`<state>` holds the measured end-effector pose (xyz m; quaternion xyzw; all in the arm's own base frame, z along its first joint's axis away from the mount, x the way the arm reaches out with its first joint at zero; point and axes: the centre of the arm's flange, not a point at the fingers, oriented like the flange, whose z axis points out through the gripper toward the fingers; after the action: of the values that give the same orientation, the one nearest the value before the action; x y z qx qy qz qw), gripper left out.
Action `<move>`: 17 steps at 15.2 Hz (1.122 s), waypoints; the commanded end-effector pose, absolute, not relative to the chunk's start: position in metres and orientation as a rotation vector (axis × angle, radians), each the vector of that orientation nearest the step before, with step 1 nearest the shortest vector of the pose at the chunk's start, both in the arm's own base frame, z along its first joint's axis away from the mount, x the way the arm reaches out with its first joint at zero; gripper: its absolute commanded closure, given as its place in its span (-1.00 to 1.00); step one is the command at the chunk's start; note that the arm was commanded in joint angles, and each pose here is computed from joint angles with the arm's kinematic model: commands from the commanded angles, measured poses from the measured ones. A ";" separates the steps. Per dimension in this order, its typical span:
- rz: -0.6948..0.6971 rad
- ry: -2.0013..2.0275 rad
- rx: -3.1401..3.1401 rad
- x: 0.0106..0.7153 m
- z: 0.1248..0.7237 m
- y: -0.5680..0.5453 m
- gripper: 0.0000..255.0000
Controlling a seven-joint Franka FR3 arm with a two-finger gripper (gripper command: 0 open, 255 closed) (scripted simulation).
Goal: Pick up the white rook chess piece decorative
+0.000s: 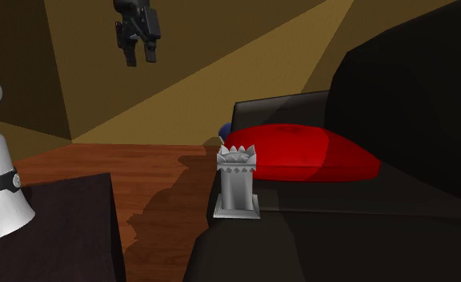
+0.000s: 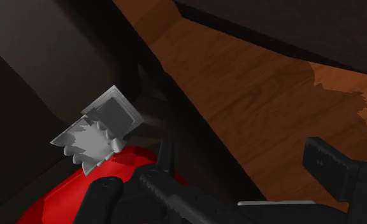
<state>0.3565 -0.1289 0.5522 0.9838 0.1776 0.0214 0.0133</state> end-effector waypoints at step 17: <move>0.215 1.060 3.047 0.516 0.428 -0.274 -1.00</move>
<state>0.5044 -0.2671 0.4363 0.9452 0.3175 0.0625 -0.0421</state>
